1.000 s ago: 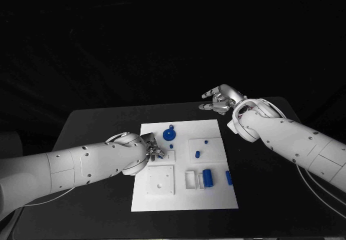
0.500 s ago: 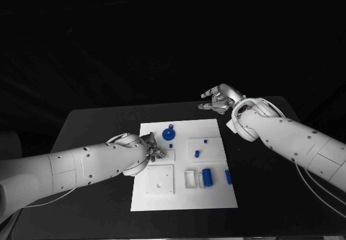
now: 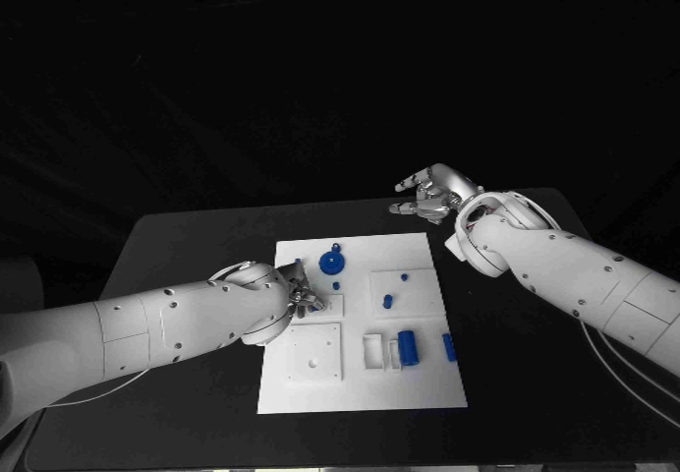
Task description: Assemble the parts on the task board
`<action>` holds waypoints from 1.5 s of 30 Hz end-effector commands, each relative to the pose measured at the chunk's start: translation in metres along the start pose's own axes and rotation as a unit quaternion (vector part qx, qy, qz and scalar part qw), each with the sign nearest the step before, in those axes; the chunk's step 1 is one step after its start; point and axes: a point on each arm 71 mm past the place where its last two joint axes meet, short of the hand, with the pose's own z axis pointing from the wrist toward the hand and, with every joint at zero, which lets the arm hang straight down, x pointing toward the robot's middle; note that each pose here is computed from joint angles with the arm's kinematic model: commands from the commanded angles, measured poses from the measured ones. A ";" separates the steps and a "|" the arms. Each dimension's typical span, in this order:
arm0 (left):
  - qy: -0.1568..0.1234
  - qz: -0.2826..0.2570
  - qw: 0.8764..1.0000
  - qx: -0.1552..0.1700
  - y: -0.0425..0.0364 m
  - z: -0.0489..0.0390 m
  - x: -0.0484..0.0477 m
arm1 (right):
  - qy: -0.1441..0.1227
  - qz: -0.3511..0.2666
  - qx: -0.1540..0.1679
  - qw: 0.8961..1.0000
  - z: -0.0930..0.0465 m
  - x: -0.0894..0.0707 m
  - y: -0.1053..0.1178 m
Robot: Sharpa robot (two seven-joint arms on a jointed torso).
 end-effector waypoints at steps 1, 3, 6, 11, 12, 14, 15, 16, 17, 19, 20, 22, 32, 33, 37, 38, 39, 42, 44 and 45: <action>0.005 0.006 1.000 -0.004 0.0025 0.0003 0.0021 | 0.006 -0.004 -0.005 1.000 0.000 0.001 0.001; 0.004 0.005 1.000 -0.005 0.0029 0.0002 0.0018 | 0.006 -0.004 -0.005 1.000 0.000 0.001 0.001; 0.003 0.004 1.000 -0.005 0.0039 0.0001 0.0011 | 0.007 -0.004 -0.004 1.000 0.000 0.001 0.001; 0.002 0.002 1.000 -0.006 0.0058 -0.0004 -0.0003 | 0.007 -0.004 -0.004 1.000 0.000 0.001 0.000; 0.003 0.001 1.000 -0.006 0.0060 -0.0006 -0.0007 | 0.007 -0.004 -0.004 1.000 0.000 0.001 0.000; 0.006 -0.001 1.000 -0.007 0.0061 -0.0011 -0.0021 | 0.008 -0.004 -0.003 1.000 0.000 0.001 0.000; 0.007 -0.001 1.000 -0.007 0.0059 -0.0014 -0.0031 | 0.008 -0.004 -0.003 1.000 0.000 0.001 0.000; 0.009 -0.002 1.000 -0.008 0.0056 -0.0019 -0.0048 | 0.008 -0.004 -0.003 1.000 0.000 0.001 0.000; 0.010 -0.003 1.000 -0.008 0.0052 -0.0023 -0.0063 | 0.009 -0.005 -0.003 1.000 0.000 0.001 0.000; 0.011 -0.003 1.000 -0.007 0.0046 -0.0031 -0.0091 | 0.009 -0.005 -0.003 1.000 0.000 0.002 0.000; 0.011 -0.003 1.000 -0.007 0.0041 -0.0036 -0.0112 | 0.009 -0.005 -0.002 1.000 0.000 0.002 0.000; 0.011 -0.003 1.000 -0.006 0.0024 -0.0048 -0.0161 | 0.010 -0.005 -0.002 1.000 0.001 0.002 0.000; 0.054 0.022 0.998 -0.013 -0.0073 -0.0091 -0.0358 | 0.014 -0.004 -0.001 1.000 0.002 0.004 0.000; 0.060 0.025 0.998 -0.014 -0.0080 -0.0091 -0.0364 | 0.014 -0.004 0.000 1.000 0.002 0.004 0.000; 0.091 0.033 0.995 -0.021 -0.0112 -0.0083 -0.0366 | 0.016 -0.004 0.000 1.000 0.002 0.005 0.000; 0.100 0.035 0.994 -0.023 -0.0122 -0.0078 -0.0363 | 0.016 -0.004 0.000 1.000 0.002 0.005 0.000; 0.107 0.036 0.993 -0.025 -0.0129 -0.0073 -0.0362 | 0.017 -0.004 0.000 1.000 0.002 0.005 0.000; 0.126 0.043 0.991 -0.032 -0.0148 -0.0050 -0.0365 | 0.018 -0.004 0.000 1.000 0.002 0.006 0.000; 0.133 0.045 0.990 -0.035 -0.0157 -0.0032 -0.0373 | 0.019 -0.004 0.000 1.000 0.003 0.006 0.001; 0.135 0.046 0.989 -0.037 -0.0163 -0.0021 -0.0377 | 0.019 -0.003 0.000 1.000 0.003 0.007 0.001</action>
